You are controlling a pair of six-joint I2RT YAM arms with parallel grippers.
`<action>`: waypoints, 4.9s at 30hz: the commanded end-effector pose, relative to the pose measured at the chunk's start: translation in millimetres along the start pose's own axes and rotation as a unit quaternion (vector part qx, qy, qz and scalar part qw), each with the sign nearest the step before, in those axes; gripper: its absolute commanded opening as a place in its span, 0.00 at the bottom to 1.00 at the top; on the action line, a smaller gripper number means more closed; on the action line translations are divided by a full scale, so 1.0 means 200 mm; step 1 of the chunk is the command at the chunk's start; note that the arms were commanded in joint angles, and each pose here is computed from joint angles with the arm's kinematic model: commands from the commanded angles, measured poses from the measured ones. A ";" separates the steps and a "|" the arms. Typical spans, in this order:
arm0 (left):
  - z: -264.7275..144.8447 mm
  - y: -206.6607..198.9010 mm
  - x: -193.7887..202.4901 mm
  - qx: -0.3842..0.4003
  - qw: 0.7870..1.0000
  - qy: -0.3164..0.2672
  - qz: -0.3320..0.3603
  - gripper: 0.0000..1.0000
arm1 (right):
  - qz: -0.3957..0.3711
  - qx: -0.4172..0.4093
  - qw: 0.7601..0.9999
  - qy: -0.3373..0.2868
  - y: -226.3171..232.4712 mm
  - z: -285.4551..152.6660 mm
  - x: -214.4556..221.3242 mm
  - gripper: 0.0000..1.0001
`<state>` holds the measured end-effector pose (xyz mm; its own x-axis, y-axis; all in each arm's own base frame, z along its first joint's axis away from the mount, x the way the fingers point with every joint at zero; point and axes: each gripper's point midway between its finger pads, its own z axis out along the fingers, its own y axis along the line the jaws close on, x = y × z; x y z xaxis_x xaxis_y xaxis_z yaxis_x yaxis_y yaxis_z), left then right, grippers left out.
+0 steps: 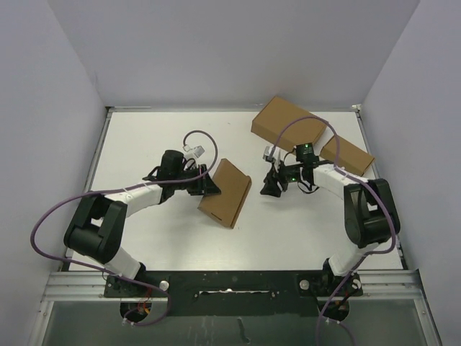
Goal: Fold the paper box
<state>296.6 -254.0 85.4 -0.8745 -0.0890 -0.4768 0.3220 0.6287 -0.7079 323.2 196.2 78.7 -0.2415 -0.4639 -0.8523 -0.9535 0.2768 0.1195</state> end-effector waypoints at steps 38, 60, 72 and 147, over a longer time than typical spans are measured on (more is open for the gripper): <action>-0.03 0.03 -0.06 0.039 0.997 0.057 0.016 0.22 | 0.312 -0.026 0.949 0.014 -0.23 0.27 0.02 0.41; -0.02 0.09 -0.07 0.031 0.998 0.063 -0.006 0.24 | 0.304 -0.034 0.952 0.027 -0.24 0.36 -0.01 0.30; -0.02 0.11 -0.06 0.030 0.997 0.066 -0.014 0.24 | 0.300 -0.052 0.952 0.027 -0.21 0.39 -0.02 0.24; 0.13 0.06 -0.35 0.089 0.994 0.056 -0.034 0.30 | 0.207 -0.026 0.978 0.012 -0.15 0.34 -0.14 0.00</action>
<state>363.8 -252.6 86.3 -0.9374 -0.0539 -0.3439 0.2682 0.5179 -0.8123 364.8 252.6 29.3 -0.6988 -0.3445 -0.6269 -0.7105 0.4358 0.5525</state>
